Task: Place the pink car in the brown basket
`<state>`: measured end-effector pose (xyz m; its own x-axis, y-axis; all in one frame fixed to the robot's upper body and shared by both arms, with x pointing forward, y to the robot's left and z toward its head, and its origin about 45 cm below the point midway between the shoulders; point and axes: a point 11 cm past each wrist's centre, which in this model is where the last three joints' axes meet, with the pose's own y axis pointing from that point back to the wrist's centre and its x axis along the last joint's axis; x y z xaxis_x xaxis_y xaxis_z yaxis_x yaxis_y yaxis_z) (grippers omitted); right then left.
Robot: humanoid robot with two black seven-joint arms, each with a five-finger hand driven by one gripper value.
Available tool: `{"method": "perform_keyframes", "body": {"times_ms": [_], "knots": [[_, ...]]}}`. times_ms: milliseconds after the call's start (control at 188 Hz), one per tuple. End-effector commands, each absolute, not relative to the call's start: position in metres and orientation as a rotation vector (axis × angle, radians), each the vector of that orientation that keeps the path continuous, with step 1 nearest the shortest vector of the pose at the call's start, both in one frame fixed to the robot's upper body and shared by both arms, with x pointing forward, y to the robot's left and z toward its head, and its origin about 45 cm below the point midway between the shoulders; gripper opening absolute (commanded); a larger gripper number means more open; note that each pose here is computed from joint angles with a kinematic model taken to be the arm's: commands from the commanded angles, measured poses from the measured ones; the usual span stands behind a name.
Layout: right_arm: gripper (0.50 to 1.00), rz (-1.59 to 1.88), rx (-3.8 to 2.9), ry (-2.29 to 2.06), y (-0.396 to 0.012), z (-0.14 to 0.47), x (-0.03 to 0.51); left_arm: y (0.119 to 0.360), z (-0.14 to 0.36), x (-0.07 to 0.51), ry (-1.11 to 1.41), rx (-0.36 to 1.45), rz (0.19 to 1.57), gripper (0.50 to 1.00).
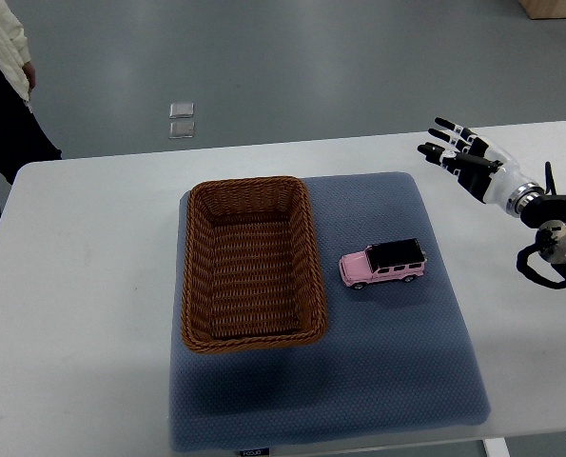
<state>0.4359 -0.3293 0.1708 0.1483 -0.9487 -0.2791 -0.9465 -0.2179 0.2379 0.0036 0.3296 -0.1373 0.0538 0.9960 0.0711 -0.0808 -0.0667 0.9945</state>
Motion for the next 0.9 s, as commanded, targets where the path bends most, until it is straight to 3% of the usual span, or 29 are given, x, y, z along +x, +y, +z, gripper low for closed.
{"method": "perform_keyframes", "body": {"times_ms": [0,892], "knots": [[0.913,-0.589,2.371,-1.960,-0.330,0.169,0.435,0.330,-0.137,0.003,1.075,1.228,1.253,1.000],[0.915,-0.582,2.327,-1.993,-0.347,0.166,0.435,0.330,-0.137,0.003,1.075,1.228,1.253,1.000]]}}
